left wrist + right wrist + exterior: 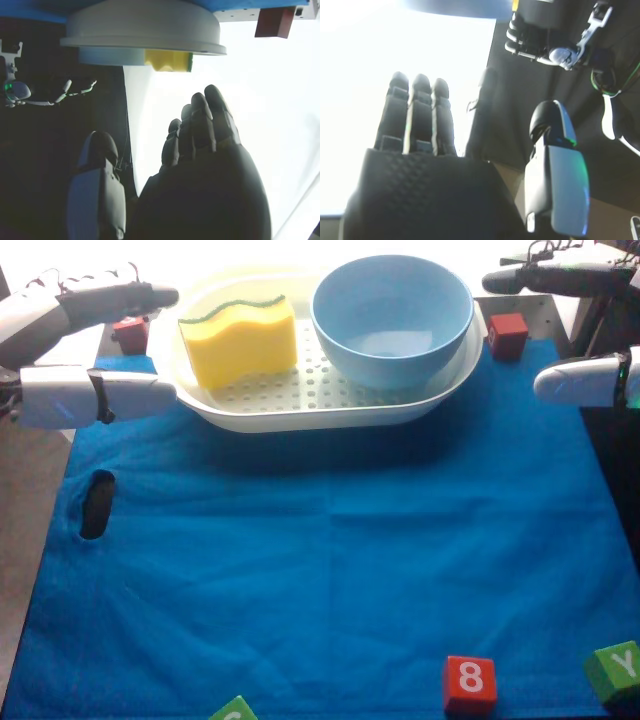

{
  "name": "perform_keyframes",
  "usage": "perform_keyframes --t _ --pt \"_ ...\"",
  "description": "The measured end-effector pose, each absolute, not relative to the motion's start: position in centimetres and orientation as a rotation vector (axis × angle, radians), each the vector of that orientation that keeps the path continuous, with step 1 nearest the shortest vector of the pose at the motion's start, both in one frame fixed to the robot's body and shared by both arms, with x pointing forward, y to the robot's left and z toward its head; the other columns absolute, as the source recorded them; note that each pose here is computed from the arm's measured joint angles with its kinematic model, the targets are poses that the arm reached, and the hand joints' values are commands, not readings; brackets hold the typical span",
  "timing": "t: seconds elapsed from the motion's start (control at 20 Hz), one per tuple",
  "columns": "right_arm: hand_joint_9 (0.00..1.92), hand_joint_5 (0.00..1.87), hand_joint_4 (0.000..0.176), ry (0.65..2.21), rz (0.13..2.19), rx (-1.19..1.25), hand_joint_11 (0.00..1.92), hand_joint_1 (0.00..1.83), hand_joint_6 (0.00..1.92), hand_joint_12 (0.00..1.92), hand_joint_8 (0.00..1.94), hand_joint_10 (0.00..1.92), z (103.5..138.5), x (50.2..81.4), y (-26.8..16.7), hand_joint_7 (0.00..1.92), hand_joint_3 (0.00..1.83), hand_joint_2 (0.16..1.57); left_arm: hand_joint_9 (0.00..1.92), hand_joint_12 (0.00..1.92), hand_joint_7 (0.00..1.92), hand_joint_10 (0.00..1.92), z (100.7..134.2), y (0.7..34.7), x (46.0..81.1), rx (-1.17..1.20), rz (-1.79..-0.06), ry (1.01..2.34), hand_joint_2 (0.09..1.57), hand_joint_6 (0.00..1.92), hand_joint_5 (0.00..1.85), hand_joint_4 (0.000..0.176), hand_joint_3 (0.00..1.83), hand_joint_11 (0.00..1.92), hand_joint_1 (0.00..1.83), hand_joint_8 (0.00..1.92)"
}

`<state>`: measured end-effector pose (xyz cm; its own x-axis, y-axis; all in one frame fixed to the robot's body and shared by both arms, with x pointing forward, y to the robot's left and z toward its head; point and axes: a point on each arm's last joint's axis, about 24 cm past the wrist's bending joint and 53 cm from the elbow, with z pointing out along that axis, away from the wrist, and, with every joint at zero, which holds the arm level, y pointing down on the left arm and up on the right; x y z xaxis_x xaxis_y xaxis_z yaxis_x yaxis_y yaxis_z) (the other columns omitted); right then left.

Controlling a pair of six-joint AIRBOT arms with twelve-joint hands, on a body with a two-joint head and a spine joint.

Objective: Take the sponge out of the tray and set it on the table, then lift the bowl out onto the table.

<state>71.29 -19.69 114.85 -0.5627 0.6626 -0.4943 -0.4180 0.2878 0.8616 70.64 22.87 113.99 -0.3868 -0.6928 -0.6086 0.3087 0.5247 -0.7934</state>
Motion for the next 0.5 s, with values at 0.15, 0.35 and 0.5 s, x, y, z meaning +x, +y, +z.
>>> perform_keyframes --t 0.15,0.35,0.5 --pt "0.15 0.34 0.090 1.625 1.447 0.228 0.02 0.55 0.00 0.21 0.00 0.01 114.8 71.4 -19.8 0.22 0.01 1.08 0.24 0.56 0.35 0.01 114.0 22.9 70.7 -0.332 -1.112 1.640 1.01 0.01 0.40 0.072 0.00 0.00 0.65 0.01" --pt "0.16 0.34 0.092 1.642 1.445 0.227 0.02 0.58 0.00 0.22 0.01 0.01 114.2 71.3 -19.3 0.23 0.01 1.10 0.26 0.59 0.37 0.00 114.7 22.1 72.5 -0.300 -1.090 1.639 1.07 0.00 0.41 0.081 0.00 0.00 0.67 0.00" --pt "0.20 0.35 0.073 1.645 1.446 0.219 0.07 0.49 0.00 0.25 0.01 0.02 114.0 71.3 -19.1 0.26 0.01 1.12 0.33 0.64 0.42 0.01 117.3 20.1 74.9 -0.240 -1.084 1.605 1.04 0.00 0.43 0.090 0.00 0.00 0.72 0.00"
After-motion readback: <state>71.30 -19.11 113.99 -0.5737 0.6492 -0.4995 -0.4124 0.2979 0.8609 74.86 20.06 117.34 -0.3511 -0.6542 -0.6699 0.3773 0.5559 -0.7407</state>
